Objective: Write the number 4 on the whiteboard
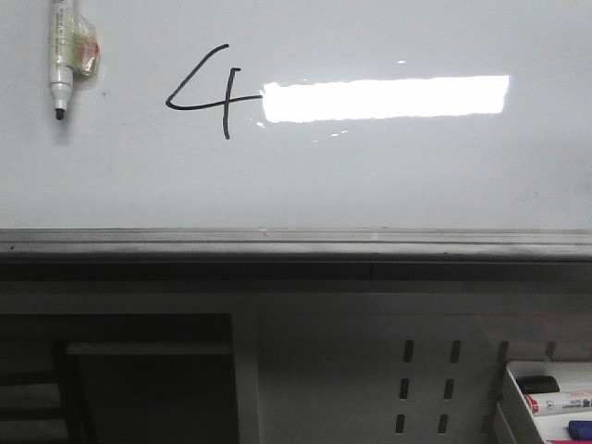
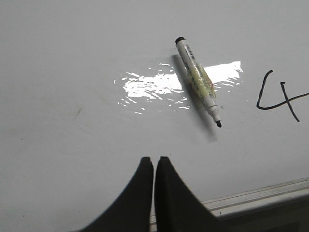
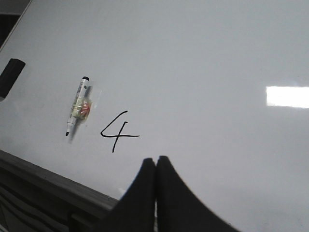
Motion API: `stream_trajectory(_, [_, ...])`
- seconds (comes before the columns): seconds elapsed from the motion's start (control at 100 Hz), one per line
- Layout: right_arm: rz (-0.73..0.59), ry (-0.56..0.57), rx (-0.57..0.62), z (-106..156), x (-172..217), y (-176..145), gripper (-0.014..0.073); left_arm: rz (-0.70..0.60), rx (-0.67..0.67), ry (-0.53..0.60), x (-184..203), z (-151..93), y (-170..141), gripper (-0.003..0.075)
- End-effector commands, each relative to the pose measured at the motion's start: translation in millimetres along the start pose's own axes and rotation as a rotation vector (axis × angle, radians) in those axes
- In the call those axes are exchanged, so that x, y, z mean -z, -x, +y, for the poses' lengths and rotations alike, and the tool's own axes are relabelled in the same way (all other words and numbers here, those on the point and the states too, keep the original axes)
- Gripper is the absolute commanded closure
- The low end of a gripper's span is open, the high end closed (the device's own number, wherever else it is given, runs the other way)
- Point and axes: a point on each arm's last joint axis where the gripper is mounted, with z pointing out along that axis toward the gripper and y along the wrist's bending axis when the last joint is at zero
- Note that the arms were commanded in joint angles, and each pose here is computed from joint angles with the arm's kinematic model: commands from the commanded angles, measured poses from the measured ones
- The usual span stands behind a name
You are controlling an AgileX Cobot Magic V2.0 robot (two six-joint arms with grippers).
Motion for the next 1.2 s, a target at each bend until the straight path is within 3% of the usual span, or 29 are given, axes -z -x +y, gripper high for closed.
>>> stream_trajectory(0.0, [-0.054,-0.045,0.006,-3.7,0.0,11.7,0.0659,-0.074,0.012,0.007,2.0,0.3,-0.5,0.0741])
stream_trajectory(0.67, [-0.061,-0.054,0.008,-4.5,0.1,12.3,0.0659,-0.074,0.012,0.007,2.0,0.3,-0.5,0.0741])
stream_trajectory(0.79, [-0.066,-0.076,0.146,-6.2,-0.2,10.3,0.0659,-0.073,0.012,0.007,1.8,0.3,-0.6,0.0741])
stream_trajectory(0.93, [-0.076,-0.178,0.187,-13.1,-1.8,-2.0,0.0659,-0.073,0.012,0.007,1.8,0.3,-0.6,0.0741])
stream_trajectory(1.19, [0.109,-0.408,0.193,-26.9,2.8,-39.1,0.0659,-0.073,0.012,0.007,1.8,0.3,-0.6,0.0741])
